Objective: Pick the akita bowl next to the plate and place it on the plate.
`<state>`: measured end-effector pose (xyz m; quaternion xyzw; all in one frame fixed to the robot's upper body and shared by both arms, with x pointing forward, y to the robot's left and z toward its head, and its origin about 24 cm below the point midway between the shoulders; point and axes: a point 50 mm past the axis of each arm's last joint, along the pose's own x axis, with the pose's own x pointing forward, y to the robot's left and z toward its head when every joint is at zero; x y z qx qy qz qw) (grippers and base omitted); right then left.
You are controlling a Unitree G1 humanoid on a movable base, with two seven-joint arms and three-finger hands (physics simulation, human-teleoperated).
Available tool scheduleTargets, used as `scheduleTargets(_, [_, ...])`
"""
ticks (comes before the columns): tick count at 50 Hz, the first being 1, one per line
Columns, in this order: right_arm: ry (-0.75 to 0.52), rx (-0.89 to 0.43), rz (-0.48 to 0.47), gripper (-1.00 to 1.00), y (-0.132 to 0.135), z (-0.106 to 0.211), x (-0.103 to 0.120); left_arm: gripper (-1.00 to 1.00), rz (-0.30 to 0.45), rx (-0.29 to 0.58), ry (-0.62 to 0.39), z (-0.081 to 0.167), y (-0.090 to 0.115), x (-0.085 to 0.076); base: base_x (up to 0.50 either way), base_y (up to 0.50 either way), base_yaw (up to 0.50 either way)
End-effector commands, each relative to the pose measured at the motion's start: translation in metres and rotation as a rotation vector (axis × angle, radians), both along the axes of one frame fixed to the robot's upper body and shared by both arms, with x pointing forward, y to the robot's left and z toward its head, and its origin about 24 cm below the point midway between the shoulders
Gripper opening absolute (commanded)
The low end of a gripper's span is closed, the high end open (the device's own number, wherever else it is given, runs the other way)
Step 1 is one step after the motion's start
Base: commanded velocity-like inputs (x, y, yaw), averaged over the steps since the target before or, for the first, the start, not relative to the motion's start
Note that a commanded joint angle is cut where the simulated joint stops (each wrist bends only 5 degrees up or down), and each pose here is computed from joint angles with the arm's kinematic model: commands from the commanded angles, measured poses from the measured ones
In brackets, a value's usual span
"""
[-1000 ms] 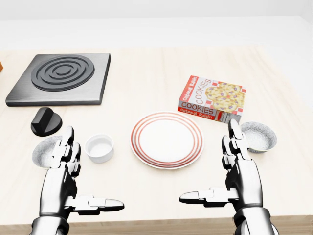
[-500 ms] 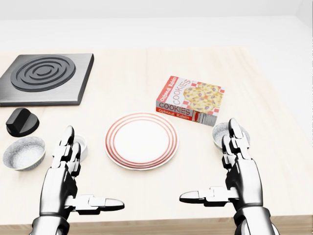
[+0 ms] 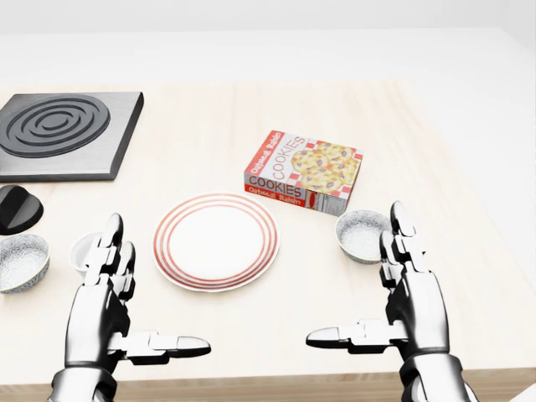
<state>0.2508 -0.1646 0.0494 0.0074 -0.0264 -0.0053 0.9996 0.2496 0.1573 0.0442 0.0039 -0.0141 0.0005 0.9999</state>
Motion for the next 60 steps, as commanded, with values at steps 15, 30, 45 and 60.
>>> scheduleTargets(15, [-0.024,-0.017,0.037,1.0,0.0058,0.0043,-0.005,1.0,0.026,-0.027,0.004,0.0036,0.0048,0.0013,0.0,0.0,0.0])
scheduleTargets(30, [-0.027,-0.014,0.036,1.0,0.0055,0.0035,-0.0047,1.0,0.028,-0.03,0.004,0.0029,0.0049,0.0017,0.21,0.0,0.0])
scheduleTargets(45, [-0.028,-0.013,0.031,1.0,0.0052,0.0037,-0.0044,1.0,0.028,-0.032,0.004,0.0038,0.0052,0.0013,0.27,0.0,0.0])
scheduleTargets(60, [-0.032,-0.012,0.031,1.0,0.0053,0.0038,-0.0038,1.0,0.028,-0.033,0.005,0.0038,0.005,0.0016,0.23,0.0,0.0])
